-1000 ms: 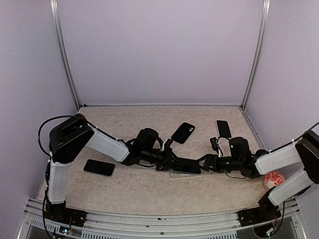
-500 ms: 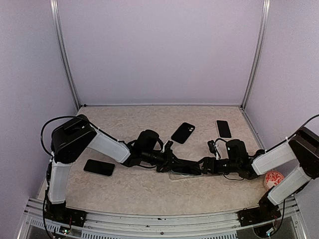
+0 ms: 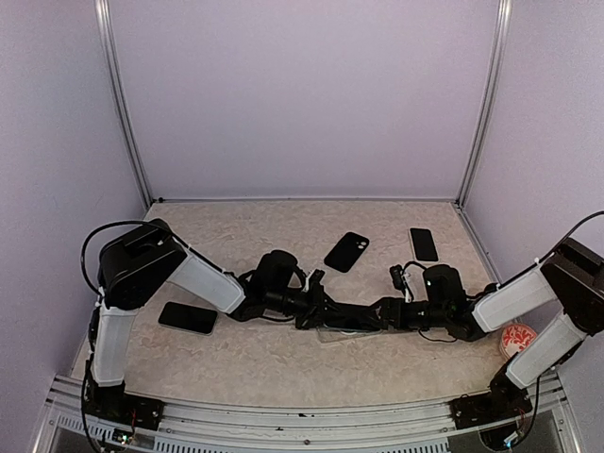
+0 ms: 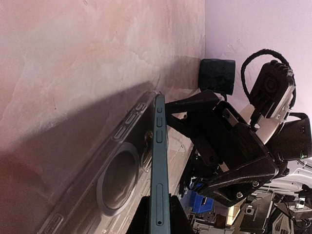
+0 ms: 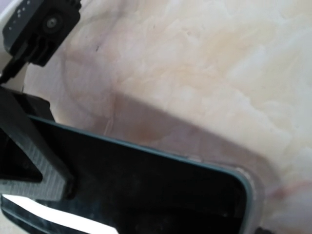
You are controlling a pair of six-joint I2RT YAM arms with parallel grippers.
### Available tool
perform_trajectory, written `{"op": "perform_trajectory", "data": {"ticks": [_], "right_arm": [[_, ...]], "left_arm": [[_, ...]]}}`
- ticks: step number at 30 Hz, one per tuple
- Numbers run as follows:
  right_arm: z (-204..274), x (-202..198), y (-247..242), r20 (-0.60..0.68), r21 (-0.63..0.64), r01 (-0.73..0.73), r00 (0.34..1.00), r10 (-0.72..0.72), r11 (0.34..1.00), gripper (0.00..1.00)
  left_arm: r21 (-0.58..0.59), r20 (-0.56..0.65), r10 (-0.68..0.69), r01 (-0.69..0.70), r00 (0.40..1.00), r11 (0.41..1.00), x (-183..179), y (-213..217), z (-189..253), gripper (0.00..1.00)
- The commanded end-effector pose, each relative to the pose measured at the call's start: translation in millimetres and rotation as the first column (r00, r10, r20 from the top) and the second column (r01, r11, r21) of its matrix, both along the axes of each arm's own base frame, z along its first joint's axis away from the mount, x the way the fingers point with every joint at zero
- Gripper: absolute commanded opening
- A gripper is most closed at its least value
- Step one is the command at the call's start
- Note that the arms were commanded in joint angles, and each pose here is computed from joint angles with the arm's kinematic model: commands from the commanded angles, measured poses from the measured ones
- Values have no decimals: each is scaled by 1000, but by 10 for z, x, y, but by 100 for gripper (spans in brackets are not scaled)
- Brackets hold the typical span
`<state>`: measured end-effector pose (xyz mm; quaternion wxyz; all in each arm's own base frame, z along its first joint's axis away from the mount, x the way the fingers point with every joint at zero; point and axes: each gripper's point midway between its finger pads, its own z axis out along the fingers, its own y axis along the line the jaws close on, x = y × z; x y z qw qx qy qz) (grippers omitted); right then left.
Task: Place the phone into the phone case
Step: Install the phone on the phone case.
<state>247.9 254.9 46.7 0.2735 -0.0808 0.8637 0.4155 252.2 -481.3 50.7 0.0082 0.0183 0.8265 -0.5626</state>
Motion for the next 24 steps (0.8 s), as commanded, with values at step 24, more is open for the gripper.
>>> {"op": "perform_trajectory", "data": {"ticks": [24], "right_arm": [[40,-152,213,-36,-7,-60,998,60,998,83]], "left_arm": [[-45,-158,105,-114,982,992,-120,53,-122,0]]}}
